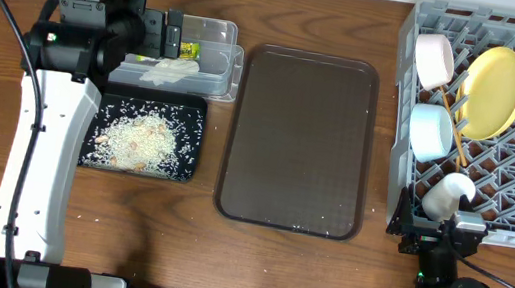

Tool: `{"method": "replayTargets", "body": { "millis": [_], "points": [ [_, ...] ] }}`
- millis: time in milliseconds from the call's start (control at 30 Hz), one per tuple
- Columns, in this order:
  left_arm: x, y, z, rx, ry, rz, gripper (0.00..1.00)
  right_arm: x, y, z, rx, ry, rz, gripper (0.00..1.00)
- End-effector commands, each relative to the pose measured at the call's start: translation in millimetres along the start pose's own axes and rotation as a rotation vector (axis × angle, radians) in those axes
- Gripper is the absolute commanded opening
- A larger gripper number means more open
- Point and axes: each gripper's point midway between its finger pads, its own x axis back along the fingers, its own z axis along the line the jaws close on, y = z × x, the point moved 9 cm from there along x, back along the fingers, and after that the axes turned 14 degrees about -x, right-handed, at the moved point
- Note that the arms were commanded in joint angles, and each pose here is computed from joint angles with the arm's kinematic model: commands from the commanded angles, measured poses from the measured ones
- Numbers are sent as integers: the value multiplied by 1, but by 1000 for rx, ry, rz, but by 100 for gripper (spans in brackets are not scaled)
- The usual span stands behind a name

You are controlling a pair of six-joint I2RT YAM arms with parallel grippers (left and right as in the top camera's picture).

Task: Sort waste into correct bins and load items into the dishwasher rack

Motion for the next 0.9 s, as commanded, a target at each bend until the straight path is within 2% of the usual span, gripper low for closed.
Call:
{"method": "replayTargets", "body": {
  "millis": [0,133,267,400,667,867],
  "points": [
    [25,0,7,-9,94,-16,98,0,-2,1,-11,3,0,99],
    [49,-16,-5,14,56,-44,98,0,-2,1,-11,3,0,99],
    [58,-31,-14,4,48,-245,98,0,-2,1,-11,3,0,99],
    [56,-70,-26,-8,94,-431,98,0,-2,1,-11,3,0,99],
    [42,-166,-55,-19,126,-571,98,0,-2,1,-11,3,0,99],
    [34,-215,-70,-27,138,-645,98,0,-2,1,-11,3,0,99]
  ]
}}
